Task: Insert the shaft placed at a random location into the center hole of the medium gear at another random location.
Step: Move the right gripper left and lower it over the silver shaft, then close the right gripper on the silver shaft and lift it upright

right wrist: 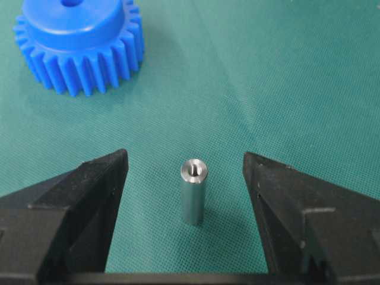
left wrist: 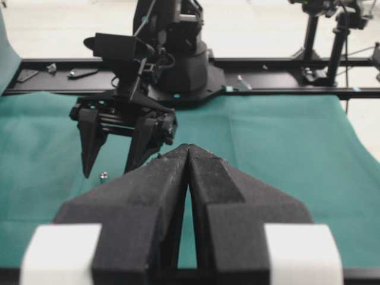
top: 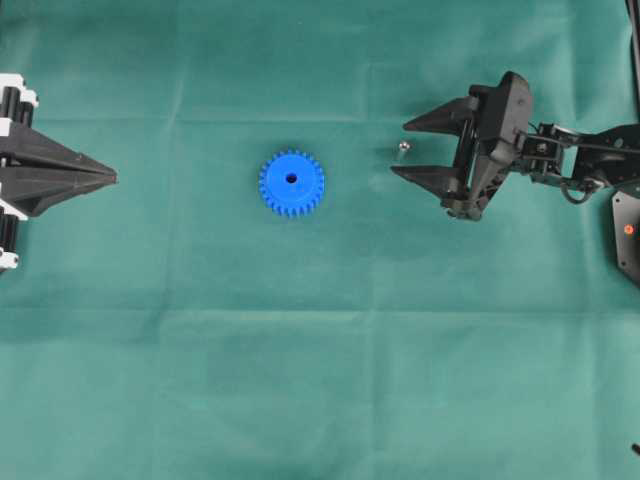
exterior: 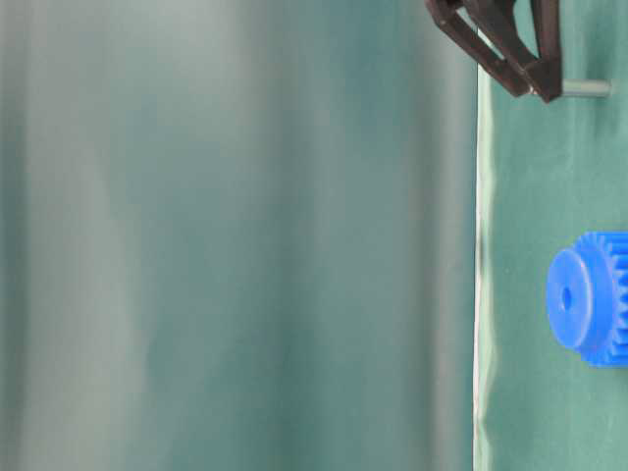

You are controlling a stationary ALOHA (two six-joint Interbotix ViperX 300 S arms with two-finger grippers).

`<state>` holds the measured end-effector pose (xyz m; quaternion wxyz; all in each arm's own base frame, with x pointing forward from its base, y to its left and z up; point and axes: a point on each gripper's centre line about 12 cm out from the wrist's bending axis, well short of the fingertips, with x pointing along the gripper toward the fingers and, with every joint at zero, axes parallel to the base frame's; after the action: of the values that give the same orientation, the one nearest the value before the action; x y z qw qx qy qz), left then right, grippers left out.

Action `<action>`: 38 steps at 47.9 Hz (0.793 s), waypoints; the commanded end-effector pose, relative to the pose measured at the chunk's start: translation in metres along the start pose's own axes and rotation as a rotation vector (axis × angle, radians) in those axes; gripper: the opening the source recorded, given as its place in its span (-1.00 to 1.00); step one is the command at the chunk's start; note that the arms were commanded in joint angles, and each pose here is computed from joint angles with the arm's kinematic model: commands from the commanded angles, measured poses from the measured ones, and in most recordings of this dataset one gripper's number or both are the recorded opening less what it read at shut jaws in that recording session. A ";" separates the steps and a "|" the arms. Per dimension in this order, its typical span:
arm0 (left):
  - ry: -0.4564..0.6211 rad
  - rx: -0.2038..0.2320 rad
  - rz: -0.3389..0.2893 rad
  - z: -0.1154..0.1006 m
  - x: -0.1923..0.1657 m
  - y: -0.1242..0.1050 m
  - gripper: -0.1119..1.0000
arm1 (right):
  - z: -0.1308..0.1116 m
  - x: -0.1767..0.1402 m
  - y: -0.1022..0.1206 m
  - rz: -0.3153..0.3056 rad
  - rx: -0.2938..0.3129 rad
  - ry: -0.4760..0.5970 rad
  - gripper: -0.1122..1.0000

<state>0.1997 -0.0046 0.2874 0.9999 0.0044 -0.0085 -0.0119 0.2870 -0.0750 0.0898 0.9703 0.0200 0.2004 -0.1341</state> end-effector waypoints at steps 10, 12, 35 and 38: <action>-0.008 0.005 -0.002 0.006 0.003 0.000 -0.80 | 0.007 0.003 -0.003 -0.010 -0.008 -0.032 0.54; -0.008 0.005 -0.002 0.006 0.003 0.000 -0.80 | 0.008 0.003 -0.003 -0.010 -0.008 -0.033 0.48; -0.008 0.005 -0.002 0.006 0.003 0.000 -0.80 | 0.006 0.003 -0.002 -0.005 -0.021 -0.024 -0.56; -0.008 0.005 -0.002 0.006 0.003 0.000 -0.80 | 0.006 0.002 -0.002 -0.005 -0.023 -0.024 -0.56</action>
<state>0.1999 -0.0046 0.2860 0.9999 0.0044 -0.0031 -0.0119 0.2879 -0.0766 0.0889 0.9699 0.0183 0.2014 -0.1359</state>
